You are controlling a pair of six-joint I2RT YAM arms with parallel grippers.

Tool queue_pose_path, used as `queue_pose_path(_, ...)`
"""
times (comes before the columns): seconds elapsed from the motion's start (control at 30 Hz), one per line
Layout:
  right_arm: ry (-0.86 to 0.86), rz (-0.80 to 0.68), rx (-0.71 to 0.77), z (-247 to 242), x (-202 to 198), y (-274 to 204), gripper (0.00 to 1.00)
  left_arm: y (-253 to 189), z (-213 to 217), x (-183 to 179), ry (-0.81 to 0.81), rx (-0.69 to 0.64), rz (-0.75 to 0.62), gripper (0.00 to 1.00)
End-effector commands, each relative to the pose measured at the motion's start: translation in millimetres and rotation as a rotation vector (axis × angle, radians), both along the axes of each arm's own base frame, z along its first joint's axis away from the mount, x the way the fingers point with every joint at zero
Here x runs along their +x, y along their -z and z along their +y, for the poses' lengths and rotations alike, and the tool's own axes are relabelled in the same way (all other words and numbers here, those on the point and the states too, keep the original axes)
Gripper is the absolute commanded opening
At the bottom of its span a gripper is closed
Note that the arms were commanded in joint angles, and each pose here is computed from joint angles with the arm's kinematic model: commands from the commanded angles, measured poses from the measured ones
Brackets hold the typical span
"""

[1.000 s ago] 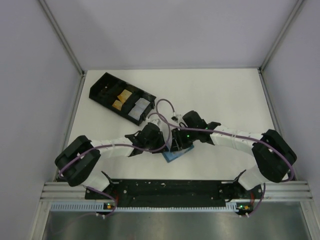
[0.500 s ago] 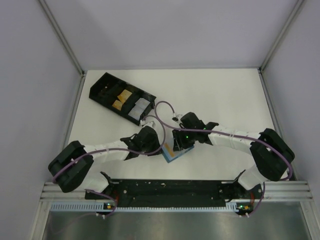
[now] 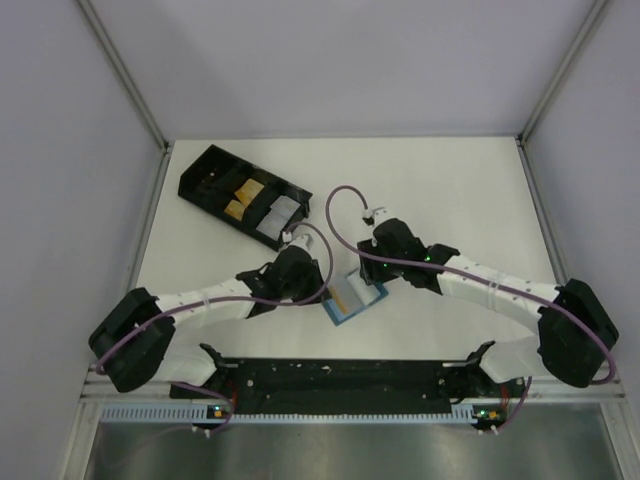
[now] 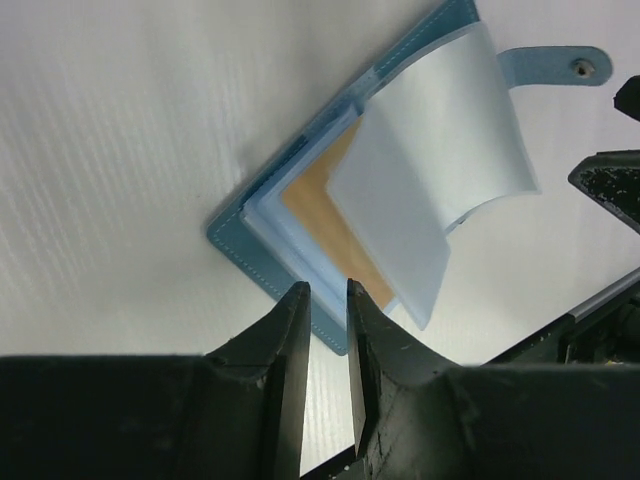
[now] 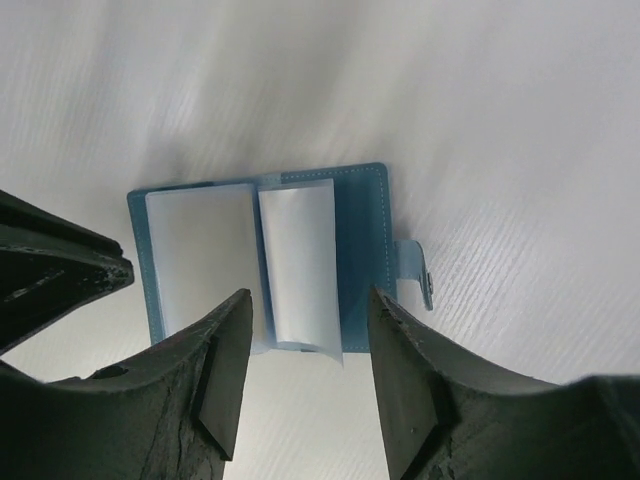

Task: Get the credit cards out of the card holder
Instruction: Remove the credit card from the card holder.

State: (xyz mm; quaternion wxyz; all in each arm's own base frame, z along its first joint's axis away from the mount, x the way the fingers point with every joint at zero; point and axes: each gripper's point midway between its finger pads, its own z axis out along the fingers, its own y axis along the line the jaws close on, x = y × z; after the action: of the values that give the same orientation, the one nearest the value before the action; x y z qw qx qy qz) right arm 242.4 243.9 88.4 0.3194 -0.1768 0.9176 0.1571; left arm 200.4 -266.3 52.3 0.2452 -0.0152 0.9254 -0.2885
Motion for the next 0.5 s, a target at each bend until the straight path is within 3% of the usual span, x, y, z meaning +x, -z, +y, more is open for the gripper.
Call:
queue_pose_path(0.0,-0.004,-0.117,0.066,4,8,-34,0.5,-21,-27,14,0.054,-0.058,-0.04,0.26)
queue_pose_path(0.23,0.027,-0.21,0.148,-6,5,-61,0.52,-20,-56,33,0.115,-0.03,-0.023,0.27)
queue_pose_path(0.47,0.037,-0.256,0.166,-16,1,-68,0.52,-36,-100,58,0.163,-0.093,-0.047,0.29)
